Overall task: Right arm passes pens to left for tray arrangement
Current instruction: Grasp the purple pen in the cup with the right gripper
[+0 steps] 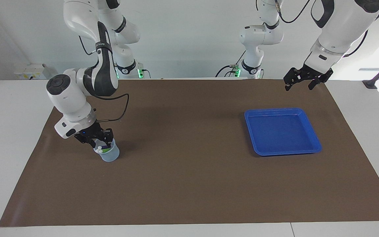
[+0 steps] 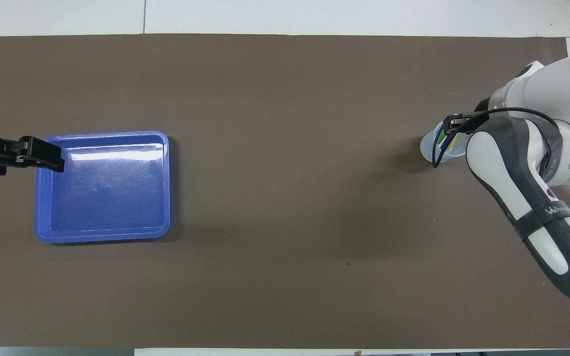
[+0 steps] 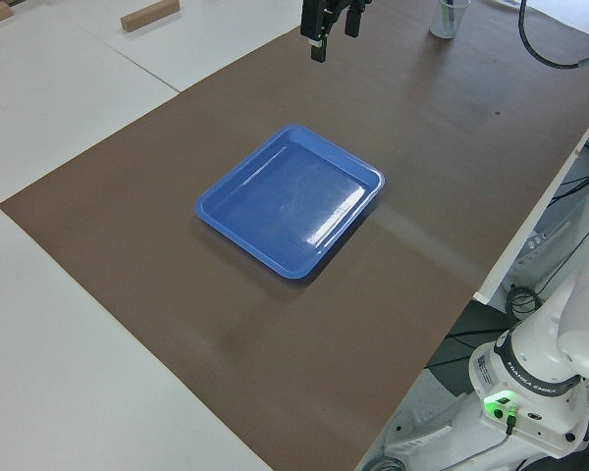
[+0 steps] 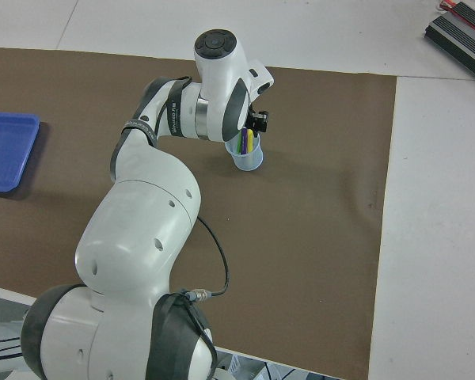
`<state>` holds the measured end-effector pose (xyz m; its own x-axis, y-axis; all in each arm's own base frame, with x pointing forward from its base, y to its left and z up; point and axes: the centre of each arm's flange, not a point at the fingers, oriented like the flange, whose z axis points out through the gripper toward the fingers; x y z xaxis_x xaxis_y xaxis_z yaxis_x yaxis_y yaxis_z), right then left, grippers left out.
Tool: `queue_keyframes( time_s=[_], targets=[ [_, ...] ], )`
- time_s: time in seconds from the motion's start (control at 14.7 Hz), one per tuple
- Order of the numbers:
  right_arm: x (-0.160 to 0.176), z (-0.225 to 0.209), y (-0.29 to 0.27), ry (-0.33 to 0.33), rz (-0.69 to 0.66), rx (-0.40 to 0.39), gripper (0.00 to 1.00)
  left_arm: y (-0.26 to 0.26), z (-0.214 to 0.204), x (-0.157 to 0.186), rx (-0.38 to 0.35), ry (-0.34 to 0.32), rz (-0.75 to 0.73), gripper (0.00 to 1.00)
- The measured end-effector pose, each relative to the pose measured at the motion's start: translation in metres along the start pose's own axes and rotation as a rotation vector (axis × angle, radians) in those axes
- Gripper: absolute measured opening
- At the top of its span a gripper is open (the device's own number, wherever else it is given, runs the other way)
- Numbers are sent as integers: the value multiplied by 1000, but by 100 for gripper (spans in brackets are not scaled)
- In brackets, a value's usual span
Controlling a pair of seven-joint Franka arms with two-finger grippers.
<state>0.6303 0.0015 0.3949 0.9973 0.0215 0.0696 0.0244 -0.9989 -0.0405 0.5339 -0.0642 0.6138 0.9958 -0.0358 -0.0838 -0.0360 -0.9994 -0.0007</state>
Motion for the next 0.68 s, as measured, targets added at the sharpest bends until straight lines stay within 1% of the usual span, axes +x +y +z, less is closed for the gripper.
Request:
queue_keyframes(
  time_s=[0.07, 0.14, 0.27, 0.54, 0.68],
  targets=[
    [0, 0, 0, 1, -1, 0, 46, 0, 0, 0, 0, 0, 0, 100],
    [0, -1, 1, 2, -4, 0, 43, 0, 0, 0, 0, -1, 0, 100],
    [0, -1, 1, 4, -10, -1, 41, 0, 0, 0, 0, -1, 0, 100],
    [1, -1, 2, 6, -10, -1, 43, 0, 0, 0, 0, -1, 0, 100],
    [2, -2, 5, 24, -6, -2, 43, 0, 0, 0, 0, -1, 0, 100]
  ],
)
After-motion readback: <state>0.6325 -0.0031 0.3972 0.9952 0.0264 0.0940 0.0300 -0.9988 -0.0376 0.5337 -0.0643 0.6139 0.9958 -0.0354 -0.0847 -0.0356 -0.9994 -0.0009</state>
